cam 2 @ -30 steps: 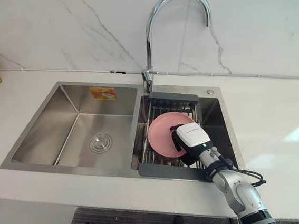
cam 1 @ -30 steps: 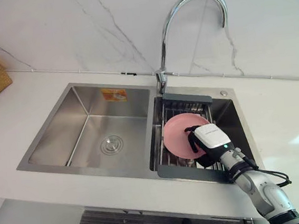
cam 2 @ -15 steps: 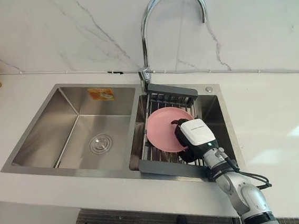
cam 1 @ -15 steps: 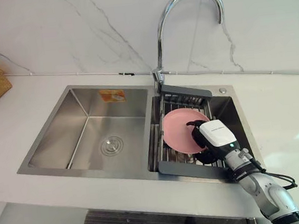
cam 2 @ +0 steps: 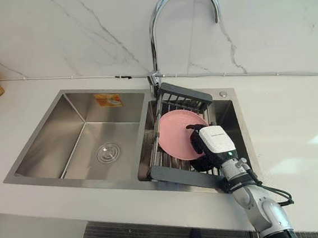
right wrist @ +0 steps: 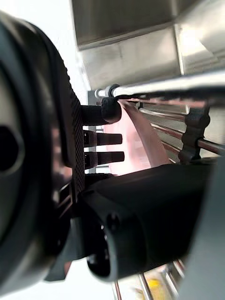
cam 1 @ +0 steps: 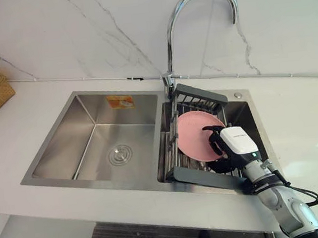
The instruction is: Walk over to the sink, pick up the cup, carry it to the dishwasher, place the cup inside the dishwasher, then close the dishwasher door
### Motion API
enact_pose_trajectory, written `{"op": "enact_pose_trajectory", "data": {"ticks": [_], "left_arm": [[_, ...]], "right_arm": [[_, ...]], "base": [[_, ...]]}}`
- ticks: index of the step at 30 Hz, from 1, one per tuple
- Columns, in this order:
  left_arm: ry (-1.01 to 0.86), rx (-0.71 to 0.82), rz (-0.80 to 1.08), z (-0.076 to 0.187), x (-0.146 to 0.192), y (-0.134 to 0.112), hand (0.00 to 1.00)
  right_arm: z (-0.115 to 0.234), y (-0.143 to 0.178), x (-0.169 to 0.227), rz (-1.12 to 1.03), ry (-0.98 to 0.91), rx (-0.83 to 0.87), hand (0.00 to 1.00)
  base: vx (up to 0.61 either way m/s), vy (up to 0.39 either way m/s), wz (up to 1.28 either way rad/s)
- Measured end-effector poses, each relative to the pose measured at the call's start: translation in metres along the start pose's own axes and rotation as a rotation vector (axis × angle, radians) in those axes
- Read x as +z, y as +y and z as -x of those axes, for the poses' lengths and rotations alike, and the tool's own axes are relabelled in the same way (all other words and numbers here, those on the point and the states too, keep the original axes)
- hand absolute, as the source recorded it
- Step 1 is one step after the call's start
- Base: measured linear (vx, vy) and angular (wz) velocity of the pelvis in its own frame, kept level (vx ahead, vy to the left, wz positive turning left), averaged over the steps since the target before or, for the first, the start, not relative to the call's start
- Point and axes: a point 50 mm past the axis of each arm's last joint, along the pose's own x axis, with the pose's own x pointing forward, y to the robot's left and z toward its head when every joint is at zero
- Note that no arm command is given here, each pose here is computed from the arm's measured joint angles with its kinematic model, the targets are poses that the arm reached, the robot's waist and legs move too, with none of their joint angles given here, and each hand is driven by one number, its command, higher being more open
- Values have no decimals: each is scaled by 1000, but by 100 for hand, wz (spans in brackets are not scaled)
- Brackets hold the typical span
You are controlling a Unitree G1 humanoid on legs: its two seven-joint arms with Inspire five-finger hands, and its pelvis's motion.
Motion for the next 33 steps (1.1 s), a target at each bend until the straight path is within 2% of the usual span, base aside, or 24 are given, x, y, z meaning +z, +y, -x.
{"op": "enact_pose_trajectory", "data": {"ticks": [2,3,10,22,29,33], "left_arm": [[2,2,8,0,-1,-1,100],[3,1,11,0,-1,-1,100],[11,1,22,2,-3,-3,100],[23,7,33,2,-5,-2,100],[35,11,51,2,-7,0,100],[45,19,55,2,-7,4,100]], "right_arm": [[0,-1,-2,-59,25,12,0],[-1,-1,-3,-98,43,21,100],[-7,-12,-11,-234,118,15,100],[-18,-25,-16,-206,125,119,100],[-25,-30,-9,126,44,223,100],[-37,-46,-2,308,-18,269,100]], "base": [[0,0,5],[0,0,4],[0,0,1],[-12,-1,4],[0,0,0],[0,0,0]]}}
